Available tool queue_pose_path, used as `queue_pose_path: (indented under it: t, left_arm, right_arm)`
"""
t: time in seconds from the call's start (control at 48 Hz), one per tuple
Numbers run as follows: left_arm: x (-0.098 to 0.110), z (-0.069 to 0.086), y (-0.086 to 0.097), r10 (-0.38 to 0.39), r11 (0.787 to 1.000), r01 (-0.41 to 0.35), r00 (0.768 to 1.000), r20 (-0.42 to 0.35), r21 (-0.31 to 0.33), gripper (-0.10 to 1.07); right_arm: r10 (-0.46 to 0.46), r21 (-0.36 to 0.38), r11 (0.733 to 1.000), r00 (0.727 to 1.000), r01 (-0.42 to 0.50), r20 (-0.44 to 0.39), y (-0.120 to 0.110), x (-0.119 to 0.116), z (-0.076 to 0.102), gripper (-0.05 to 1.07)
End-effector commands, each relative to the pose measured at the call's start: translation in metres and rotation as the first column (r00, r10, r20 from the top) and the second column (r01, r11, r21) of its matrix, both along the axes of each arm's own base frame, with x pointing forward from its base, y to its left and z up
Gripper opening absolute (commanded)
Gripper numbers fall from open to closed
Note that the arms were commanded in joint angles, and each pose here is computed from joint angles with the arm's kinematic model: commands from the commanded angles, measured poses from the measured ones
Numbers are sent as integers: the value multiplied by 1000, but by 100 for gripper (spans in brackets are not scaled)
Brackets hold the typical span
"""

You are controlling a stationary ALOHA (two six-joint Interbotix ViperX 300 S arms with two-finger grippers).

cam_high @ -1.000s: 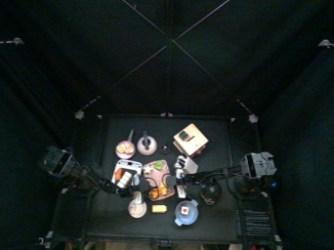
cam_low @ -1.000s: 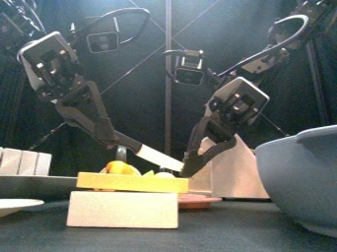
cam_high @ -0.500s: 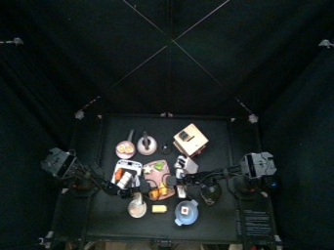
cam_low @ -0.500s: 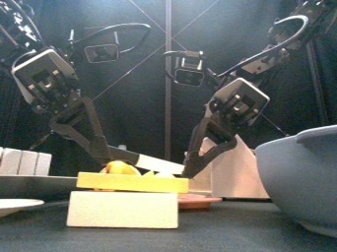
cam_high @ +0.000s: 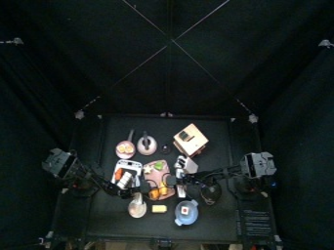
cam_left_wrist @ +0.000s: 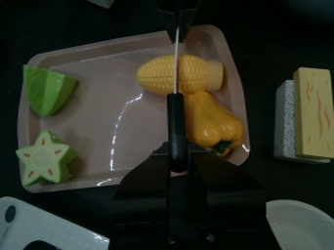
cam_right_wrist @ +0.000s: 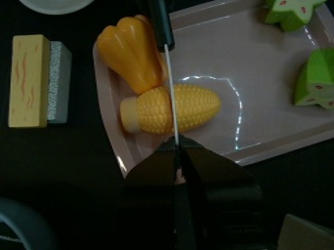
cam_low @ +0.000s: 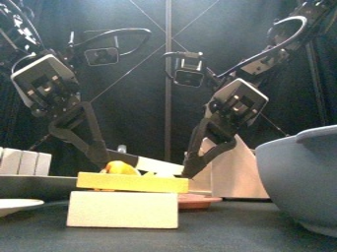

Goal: Cut corn

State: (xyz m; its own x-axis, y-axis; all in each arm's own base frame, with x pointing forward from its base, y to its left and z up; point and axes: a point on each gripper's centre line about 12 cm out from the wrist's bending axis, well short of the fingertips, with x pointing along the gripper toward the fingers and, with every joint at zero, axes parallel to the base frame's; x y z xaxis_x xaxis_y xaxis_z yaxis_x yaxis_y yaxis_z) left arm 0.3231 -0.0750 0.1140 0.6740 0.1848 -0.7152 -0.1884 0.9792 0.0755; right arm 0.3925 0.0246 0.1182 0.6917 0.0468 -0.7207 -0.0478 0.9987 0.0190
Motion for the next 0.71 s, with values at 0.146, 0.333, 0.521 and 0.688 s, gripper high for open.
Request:
queue_pose_path:
  t: [0.146, 0.333, 0.521, 0.688]
  left_arm:
    - [2, 0, 1, 11, 1000, -11, 1000, 1, -4, 34]
    - [2, -1, 1, 12, 1000, -12, 1000, -2, -4, 34]
    - [1, -7, 1, 21, 1000, -21, 1000, -19, -7, 34]
    - [1, -13, 0, 16, 1000, -17, 999, -39, -10, 34]
  right_arm:
    - [-5, 6, 1000, 1000, 4, 24, 1, 8, 6, 40]
    - [-17, 18, 1000, 1000, 16, 14, 1, 8, 2, 40]
    - [-23, 27, 999, 1000, 23, 1, 2, 9, -3, 40]
    - [-31, 33, 999, 999, 31, -12, 2, 9, -8, 40]
